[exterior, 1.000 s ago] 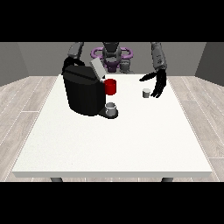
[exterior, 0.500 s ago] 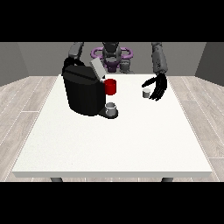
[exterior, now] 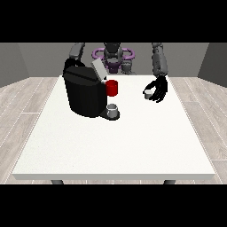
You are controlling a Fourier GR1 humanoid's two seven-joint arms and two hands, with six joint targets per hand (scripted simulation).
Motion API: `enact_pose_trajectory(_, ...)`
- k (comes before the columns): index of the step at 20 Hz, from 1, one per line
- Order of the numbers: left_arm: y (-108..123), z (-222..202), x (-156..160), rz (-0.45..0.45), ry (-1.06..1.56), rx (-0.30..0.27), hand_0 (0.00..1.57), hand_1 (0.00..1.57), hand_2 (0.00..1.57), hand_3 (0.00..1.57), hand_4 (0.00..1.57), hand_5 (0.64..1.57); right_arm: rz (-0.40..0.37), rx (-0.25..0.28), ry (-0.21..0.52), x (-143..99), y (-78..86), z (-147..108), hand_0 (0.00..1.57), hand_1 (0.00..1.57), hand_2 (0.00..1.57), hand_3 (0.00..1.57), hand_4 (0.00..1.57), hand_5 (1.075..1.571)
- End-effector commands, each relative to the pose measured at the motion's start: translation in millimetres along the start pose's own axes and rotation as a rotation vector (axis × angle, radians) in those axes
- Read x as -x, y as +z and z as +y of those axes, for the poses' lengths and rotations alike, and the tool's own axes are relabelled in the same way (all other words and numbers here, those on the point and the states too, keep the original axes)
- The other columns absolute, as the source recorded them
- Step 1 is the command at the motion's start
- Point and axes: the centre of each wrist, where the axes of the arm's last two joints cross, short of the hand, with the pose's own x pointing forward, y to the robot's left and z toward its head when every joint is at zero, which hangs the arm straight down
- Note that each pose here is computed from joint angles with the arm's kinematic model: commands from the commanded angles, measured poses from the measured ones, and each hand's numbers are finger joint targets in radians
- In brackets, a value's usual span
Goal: Insert the coffee pod into the coffee machine and close the lid
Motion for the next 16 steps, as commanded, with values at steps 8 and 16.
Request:
enact_pose_trajectory(8,-5,18,8,-0.002,-0.161,-0.02,1.11,1.11,1.17,0.97,0.28,1.571,-0.05,0.003,-0.065,7,2.5,2,0.0,0.0,0.0,0.0,0.52,1.571)
enact_pose_trajectory(16,-31,11,-53,-0.206,-0.116,0.106,1.45,1.45,1.45,1.39,0.62,1.571,0.082,0.079,-0.043,27,-6.2,-16,0.0,0.0,0.0,0.0,0.43,1.571)
